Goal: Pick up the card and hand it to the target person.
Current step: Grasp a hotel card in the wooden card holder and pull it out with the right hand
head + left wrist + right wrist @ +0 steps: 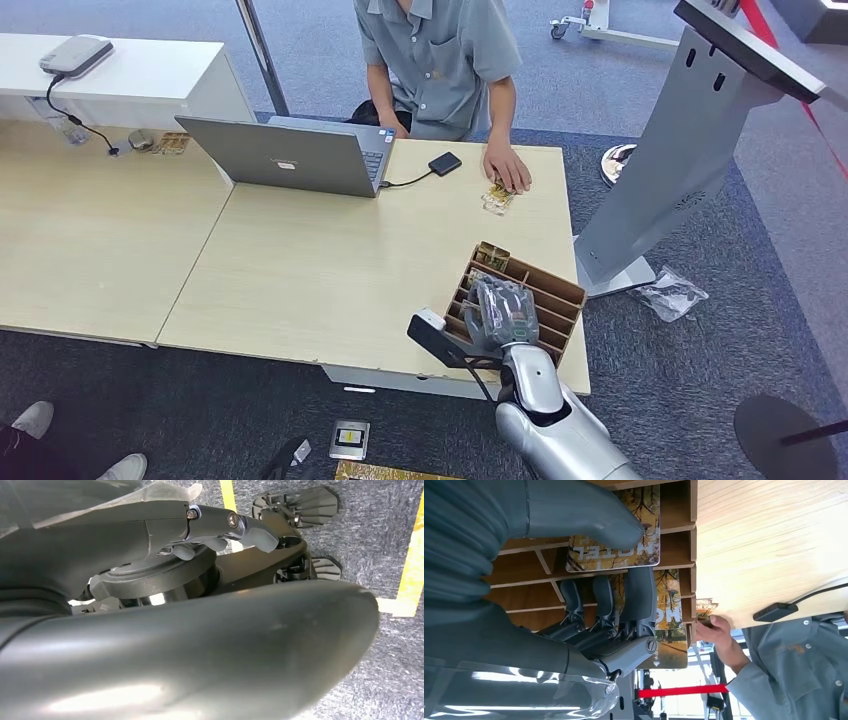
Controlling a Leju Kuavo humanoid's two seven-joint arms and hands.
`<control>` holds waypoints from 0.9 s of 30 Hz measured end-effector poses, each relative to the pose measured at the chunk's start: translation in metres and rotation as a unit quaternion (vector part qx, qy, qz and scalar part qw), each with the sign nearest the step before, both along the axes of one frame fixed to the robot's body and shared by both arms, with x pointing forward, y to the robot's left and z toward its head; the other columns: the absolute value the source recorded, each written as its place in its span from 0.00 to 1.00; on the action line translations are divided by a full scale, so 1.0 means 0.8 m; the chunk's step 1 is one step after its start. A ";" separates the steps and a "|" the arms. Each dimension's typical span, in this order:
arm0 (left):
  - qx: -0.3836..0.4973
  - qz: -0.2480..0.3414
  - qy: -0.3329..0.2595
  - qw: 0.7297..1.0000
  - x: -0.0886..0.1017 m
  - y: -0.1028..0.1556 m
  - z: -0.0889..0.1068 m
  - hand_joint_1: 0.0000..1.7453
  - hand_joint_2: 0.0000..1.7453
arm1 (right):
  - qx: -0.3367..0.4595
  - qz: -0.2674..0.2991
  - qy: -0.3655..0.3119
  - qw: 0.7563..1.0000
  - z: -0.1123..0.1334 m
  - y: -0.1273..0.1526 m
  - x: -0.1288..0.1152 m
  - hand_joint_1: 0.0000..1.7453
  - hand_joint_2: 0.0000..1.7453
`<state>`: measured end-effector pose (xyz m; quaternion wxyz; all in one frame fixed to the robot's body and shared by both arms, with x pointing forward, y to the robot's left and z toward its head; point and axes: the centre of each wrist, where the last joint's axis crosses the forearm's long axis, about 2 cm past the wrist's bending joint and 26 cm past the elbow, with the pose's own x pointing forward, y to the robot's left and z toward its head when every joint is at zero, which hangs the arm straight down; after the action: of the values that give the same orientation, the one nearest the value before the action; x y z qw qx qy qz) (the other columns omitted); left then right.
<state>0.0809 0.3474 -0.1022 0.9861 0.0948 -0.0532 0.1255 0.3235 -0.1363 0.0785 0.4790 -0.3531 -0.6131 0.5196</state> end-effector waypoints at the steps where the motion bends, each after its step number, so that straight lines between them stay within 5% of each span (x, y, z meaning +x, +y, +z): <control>1: 0.000 0.000 0.000 1.000 0.000 0.000 0.000 0.00 0.00 | -0.001 0.001 -0.001 1.000 0.000 0.000 0.000 0.84 1.00; 11: -0.003 -0.002 -0.001 1.000 0.000 0.000 0.000 0.00 0.00 | 0.004 -0.007 -0.010 1.000 0.004 -0.004 0.001 0.88 1.00; 16: -0.009 -0.006 -0.002 1.000 0.000 0.002 0.000 0.00 0.00 | 0.015 -0.006 -0.025 1.000 0.006 -0.008 -0.005 1.00 1.00; 27: -0.014 -0.019 -0.007 1.000 0.000 0.006 0.000 0.00 0.00 | 0.067 0.030 -0.117 0.990 0.050 -0.007 -0.012 1.00 1.00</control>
<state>0.0807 0.3520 -0.1018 0.9891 0.0794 -0.0599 0.1083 0.3139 -0.1417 0.1184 0.4106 -0.3600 -0.7084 0.4471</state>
